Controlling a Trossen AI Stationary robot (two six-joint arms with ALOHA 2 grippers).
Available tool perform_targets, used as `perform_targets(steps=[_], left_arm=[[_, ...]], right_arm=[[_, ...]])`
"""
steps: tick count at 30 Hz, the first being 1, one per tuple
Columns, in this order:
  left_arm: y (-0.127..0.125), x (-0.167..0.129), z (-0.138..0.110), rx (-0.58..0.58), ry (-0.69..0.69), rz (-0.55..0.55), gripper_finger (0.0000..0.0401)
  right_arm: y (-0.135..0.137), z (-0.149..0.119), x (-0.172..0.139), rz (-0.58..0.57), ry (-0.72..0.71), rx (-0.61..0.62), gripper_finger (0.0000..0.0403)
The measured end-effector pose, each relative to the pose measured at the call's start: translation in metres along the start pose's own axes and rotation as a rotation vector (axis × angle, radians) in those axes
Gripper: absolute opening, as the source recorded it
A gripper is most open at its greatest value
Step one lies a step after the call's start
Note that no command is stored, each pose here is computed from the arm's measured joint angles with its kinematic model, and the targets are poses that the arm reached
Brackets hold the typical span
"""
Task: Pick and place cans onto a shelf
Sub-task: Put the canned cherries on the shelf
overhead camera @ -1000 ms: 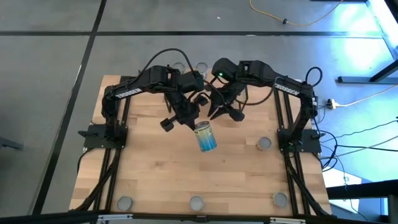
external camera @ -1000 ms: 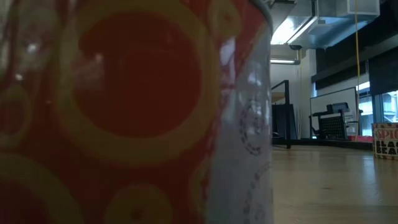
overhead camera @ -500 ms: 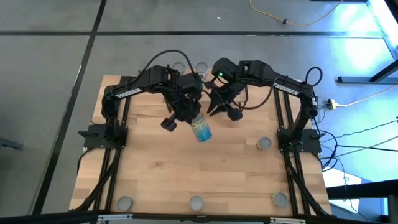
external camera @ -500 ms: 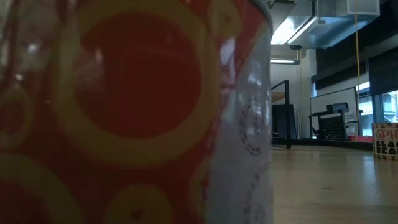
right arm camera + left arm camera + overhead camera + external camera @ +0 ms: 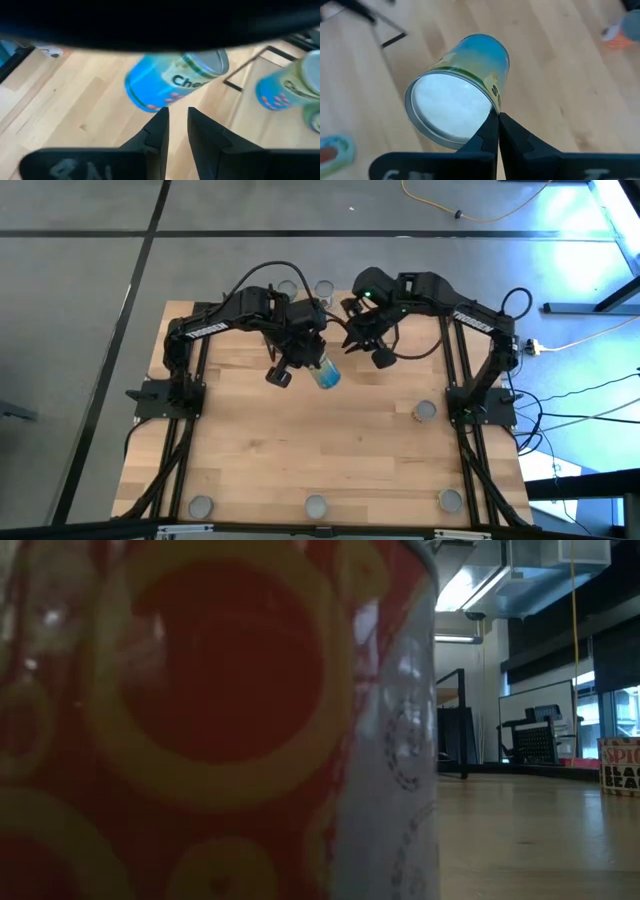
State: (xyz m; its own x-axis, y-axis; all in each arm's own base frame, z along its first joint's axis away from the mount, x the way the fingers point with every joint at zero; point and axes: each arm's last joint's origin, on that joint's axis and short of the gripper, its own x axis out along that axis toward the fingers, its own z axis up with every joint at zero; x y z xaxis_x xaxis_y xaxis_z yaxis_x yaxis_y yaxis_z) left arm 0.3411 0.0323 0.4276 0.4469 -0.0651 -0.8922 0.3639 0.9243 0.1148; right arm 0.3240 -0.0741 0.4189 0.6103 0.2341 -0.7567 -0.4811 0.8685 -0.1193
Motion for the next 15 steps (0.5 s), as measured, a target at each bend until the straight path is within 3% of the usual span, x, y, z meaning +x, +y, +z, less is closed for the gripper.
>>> perform_targets(steps=[10,15], left_arm=[[0.019,0.001,-0.009,-0.177,0.094,0.192,0.0000],[0.038,0.012,-0.014,-0.264,0.143,0.270,0.0000]], right_arm=[[0.018,-0.003,-0.050,-0.243,0.041,0.047,0.0072],[0.027,-0.003,-0.068,-0.286,0.011,0.068,0.0072]])
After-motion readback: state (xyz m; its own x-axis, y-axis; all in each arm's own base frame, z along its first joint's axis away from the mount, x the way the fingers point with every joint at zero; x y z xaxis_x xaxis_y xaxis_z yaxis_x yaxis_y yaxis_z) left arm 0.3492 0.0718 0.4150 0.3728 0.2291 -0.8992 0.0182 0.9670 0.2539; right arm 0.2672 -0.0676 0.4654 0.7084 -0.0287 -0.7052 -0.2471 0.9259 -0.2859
